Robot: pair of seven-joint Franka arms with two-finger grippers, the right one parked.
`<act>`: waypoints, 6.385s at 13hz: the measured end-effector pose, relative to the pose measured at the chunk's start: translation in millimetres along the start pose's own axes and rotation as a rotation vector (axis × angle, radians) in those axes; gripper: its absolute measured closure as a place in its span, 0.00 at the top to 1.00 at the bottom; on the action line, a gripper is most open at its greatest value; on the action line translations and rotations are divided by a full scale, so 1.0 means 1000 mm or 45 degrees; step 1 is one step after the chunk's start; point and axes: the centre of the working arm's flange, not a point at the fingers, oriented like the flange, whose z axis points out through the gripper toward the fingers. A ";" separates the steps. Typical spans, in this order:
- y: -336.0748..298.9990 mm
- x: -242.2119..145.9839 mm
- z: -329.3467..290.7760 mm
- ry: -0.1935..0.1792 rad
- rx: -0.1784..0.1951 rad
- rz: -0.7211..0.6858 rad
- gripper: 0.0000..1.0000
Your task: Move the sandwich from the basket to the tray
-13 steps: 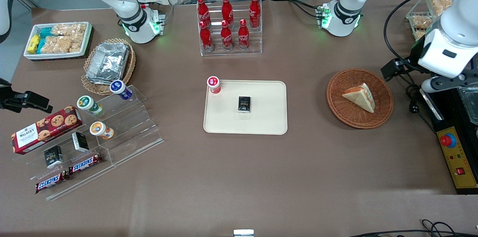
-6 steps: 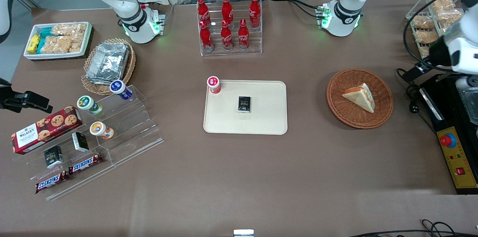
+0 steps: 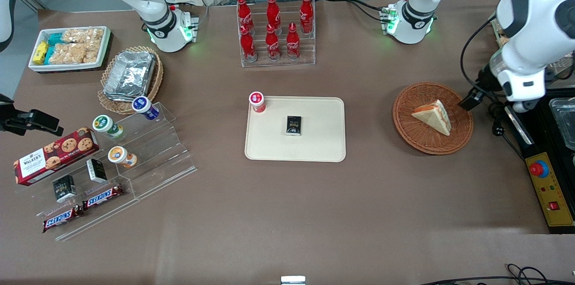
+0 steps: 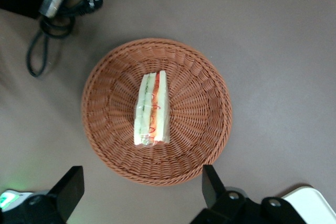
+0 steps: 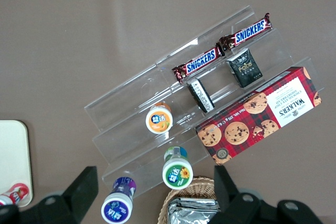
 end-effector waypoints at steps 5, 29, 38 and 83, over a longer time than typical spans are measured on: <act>-0.001 -0.002 0.081 -0.026 -0.004 -0.096 1.00; 0.020 -0.061 0.166 0.013 0.060 0.174 0.30; 0.129 -0.180 -0.004 0.036 -0.022 0.734 0.19; 0.106 -0.032 -0.189 -0.084 -0.107 1.297 1.00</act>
